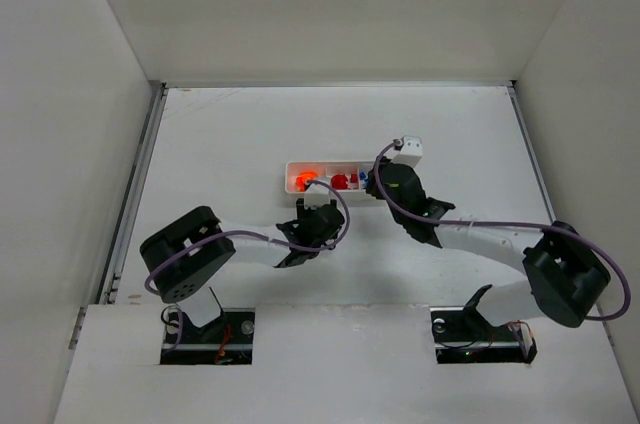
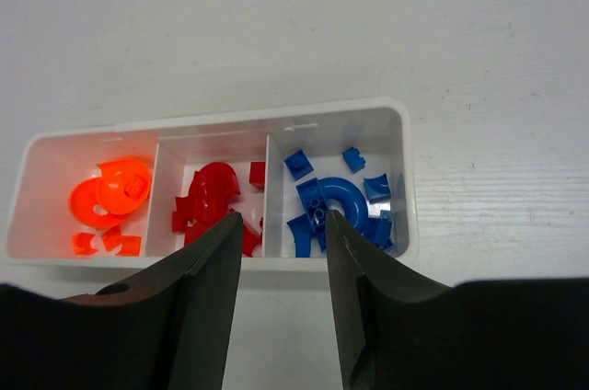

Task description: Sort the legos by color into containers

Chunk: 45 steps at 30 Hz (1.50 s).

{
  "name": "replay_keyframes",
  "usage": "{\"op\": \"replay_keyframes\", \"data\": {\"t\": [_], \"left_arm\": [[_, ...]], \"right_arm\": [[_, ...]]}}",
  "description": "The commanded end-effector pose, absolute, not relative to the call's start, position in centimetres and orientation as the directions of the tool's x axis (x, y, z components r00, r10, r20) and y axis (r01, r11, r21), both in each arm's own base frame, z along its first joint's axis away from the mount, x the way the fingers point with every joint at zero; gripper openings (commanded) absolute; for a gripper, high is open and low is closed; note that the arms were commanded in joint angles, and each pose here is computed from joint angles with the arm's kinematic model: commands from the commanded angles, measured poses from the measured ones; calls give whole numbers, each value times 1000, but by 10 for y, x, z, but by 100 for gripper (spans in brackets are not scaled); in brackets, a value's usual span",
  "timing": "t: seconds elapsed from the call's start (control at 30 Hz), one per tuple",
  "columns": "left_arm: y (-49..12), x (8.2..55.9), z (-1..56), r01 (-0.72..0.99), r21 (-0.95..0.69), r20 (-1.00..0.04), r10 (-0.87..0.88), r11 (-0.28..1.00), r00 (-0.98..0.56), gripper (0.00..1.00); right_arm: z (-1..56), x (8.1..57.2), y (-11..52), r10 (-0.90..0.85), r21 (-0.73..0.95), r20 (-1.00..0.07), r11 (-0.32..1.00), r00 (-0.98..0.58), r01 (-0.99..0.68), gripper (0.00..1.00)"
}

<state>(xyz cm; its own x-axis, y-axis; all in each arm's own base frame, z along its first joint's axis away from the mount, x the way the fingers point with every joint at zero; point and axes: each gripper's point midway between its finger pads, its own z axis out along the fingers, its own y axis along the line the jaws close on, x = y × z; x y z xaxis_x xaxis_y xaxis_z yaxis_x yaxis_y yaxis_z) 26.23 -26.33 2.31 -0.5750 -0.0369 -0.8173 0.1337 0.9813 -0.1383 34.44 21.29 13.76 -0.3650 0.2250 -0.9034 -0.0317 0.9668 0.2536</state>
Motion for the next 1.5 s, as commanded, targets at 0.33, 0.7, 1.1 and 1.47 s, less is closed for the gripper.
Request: {"op": "replay_keyframes", "data": {"t": [0.33, 0.7, 1.1, 1.47], "left_arm": [[-275, 263, 44, 141, -170, -840, -69, 975, -539, 16], [-288, 272, 125, 197, -300, -868, -181, 933, -462, 15], [-307, 368, 126, 140, -314, -858, -217, 939, -465, 23], [-281, 341, 155, 156, -306, -889, -223, 939, -399, 73]], "right_arm": [[170, 304, 188, 374, 396, -888, 918, -268, -29, 48], [134, 268, 112, 563, 547, -796, 826, -221, 134, 50], [108, 272, 107, 568, 537, -778, 823, -268, 187, 50], [101, 274, 103, 573, 533, -774, 819, -269, 212, 50]]}}
